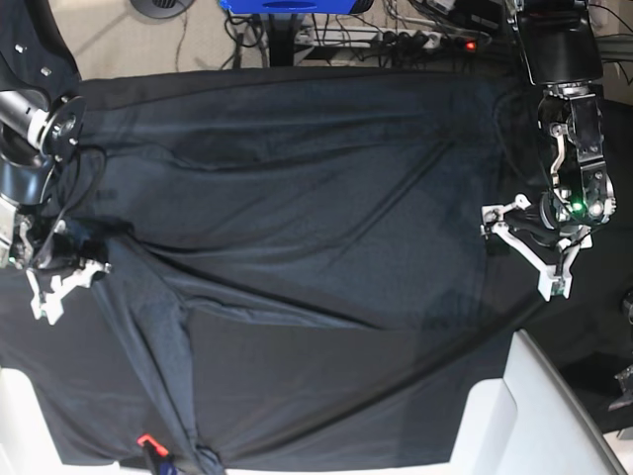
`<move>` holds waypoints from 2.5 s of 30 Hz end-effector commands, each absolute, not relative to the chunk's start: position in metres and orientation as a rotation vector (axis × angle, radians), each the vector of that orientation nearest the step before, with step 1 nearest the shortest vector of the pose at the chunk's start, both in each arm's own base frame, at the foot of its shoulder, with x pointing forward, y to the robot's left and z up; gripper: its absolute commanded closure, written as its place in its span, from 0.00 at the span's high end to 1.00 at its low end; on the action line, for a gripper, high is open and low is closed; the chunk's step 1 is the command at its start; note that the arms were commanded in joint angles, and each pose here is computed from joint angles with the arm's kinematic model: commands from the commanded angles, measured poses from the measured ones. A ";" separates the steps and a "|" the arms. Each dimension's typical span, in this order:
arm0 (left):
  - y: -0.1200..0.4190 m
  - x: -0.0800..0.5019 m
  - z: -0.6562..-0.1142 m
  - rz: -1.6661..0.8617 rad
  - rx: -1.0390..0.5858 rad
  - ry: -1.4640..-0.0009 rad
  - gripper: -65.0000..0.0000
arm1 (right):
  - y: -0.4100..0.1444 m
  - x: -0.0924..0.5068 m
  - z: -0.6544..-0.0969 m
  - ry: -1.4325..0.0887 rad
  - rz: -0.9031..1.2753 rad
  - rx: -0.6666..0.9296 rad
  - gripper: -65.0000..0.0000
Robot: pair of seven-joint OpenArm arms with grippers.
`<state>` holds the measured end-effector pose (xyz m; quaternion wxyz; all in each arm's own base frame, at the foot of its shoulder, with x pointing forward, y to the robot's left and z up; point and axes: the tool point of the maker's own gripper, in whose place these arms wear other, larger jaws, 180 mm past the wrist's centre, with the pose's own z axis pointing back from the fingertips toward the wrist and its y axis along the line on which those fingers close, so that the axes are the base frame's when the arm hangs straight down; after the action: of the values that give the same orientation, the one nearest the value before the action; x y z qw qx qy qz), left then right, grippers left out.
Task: Fold the T-shirt properly
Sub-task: 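Lift the side edges with both grippers and draw them toward the hem, then lay the lifted fabric over the shirt body with both grippers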
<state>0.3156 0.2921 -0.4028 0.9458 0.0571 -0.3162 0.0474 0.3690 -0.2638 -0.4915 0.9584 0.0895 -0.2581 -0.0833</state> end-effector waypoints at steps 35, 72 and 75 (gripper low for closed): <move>0.269 0.374 -0.467 0.147 0.005 -0.468 0.79 | -0.286 0.400 -0.448 -0.648 -0.133 0.113 0.01; 0.290 0.319 -0.403 0.143 0.092 -0.558 0.59 | -0.276 0.401 -0.450 -0.647 -0.129 0.128 0.01; 0.308 0.331 -0.390 0.219 0.092 -0.598 0.59 | -0.276 0.401 -0.450 -0.647 -0.129 0.128 0.01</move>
<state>0.3197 0.3021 -0.4045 0.9558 0.0386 -0.2708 0.1082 0.3821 -0.2658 -0.4709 0.9543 0.0692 -0.2840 -0.0628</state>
